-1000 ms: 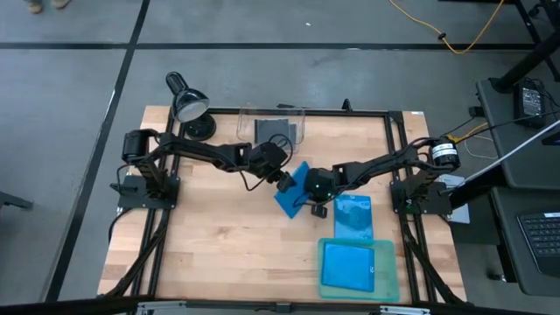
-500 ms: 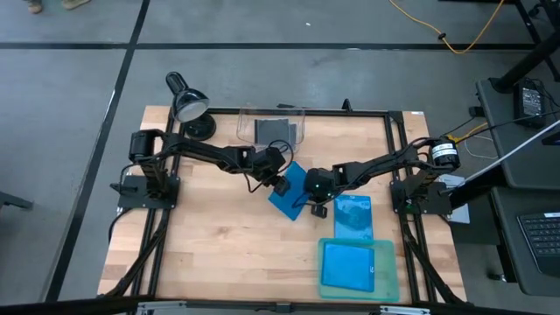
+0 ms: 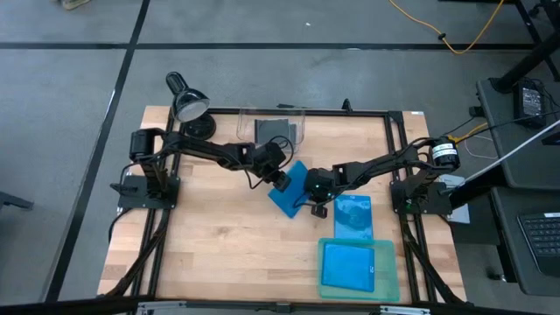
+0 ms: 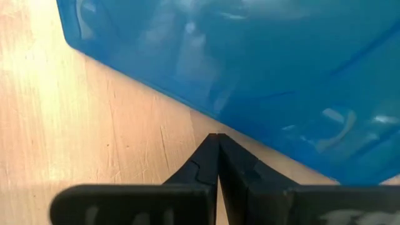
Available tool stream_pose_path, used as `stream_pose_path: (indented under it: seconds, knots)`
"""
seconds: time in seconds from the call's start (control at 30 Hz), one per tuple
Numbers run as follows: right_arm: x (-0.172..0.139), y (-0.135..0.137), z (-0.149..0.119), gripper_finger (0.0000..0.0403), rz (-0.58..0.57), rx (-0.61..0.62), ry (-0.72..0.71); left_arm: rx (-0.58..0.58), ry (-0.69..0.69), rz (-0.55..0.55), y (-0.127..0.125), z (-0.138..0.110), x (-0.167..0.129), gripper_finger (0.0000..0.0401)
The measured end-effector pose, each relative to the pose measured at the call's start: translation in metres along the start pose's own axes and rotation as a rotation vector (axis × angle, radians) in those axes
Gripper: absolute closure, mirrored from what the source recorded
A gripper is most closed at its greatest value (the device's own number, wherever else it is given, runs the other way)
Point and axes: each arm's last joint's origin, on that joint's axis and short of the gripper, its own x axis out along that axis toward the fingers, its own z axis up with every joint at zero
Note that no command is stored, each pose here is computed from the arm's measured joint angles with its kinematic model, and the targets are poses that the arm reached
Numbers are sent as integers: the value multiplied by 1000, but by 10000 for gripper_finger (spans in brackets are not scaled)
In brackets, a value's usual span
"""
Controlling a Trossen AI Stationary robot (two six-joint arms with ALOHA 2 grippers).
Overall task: Pick & place jewel cases by type
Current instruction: Put the top blue cd case into the green bin
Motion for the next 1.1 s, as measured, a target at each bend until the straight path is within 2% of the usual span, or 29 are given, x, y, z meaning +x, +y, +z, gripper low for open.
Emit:
stream_pose_path:
  seconds: [0.2, 0.33, 0.5, 0.77, 0.87, 1.1]
  knots:
    - [-3, -2, -1, 391, -7, 8, 9, 14, 21, -35, 2, 5, -6, 375]
    - [-18, -6, -1, 391, -91, 13, -9, 48, -26, -45, -2, 11, -20, 376]
    - [-49, -15, 3, 391, -188, 40, -84, 94, -124, -74, -13, 22, -52, 376]
    - [-90, -29, 12, 391, -213, 103, -241, 170, -305, -73, -29, 28, -104, 377]
    - [-102, -33, 12, 391, -249, 120, -289, 228, -385, -55, -34, 29, -123, 377]
    - [-128, -36, 12, 391, -245, 149, -382, 301, -484, 33, -36, 25, -162, 377]
